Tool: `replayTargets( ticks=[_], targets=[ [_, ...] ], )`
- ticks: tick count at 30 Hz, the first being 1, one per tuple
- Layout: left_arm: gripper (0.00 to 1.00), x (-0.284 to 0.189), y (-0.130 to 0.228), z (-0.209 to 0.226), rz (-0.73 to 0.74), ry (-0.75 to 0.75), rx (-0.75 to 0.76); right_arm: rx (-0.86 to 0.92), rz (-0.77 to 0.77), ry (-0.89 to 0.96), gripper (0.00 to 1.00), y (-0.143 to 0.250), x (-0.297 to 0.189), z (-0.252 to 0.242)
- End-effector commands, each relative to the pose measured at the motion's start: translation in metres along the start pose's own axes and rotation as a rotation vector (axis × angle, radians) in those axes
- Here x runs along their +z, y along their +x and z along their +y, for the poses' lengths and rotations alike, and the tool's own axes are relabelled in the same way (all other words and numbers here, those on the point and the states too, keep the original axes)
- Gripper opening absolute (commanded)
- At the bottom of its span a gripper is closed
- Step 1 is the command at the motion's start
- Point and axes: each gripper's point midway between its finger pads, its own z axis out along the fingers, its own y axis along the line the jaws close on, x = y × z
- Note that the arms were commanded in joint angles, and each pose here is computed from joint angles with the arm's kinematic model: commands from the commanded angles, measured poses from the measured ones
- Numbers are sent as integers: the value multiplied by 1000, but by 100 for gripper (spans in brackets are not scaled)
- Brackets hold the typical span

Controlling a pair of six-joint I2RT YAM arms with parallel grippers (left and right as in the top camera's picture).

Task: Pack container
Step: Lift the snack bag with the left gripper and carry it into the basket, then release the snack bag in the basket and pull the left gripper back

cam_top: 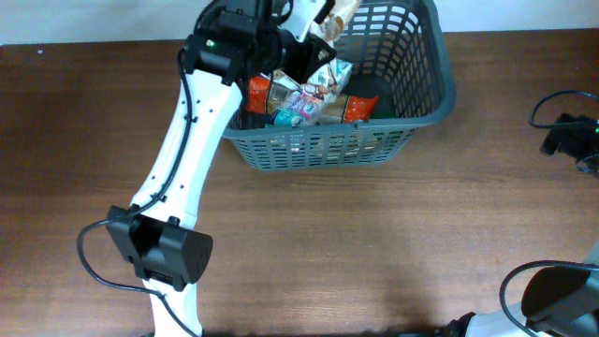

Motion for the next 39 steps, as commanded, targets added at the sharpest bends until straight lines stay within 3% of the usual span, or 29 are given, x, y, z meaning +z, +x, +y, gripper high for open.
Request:
replayTargets(
  ticks=[1,4,5,7,15,19,21,29,39],
  targets=[
    [41,11,15,3,53,7,-21,15,-11,15,99,1,-3,-4],
    [41,13,22,3,79,11,-35,15,-11,15,99,1,-3,-4],
    [45,13,22,3,80,11,-36,15,-11,15,99,1,-3,-4],
    [65,13,22,3,80,11,-36,15,-11,15,99,1,-3,-4],
    [65,-3,3,-2,26,4,-10,15,-11,15,99,1,-3,-4],
    [69,-59,-47,-14,-122,-31,60,15,-11,15,99,1,-3,-4],
    [70,-131,-72,-28,-215,-100,95,15,-11,15,99,1,-3,-4],
    [70,-258,-26,-38,-177,-296,-9,15,-11,15,99,1,-3,-4],
    [70,-347,37,-100,-161,-371,-74,15,-10,15,99,1,-3,-4]
  ],
)
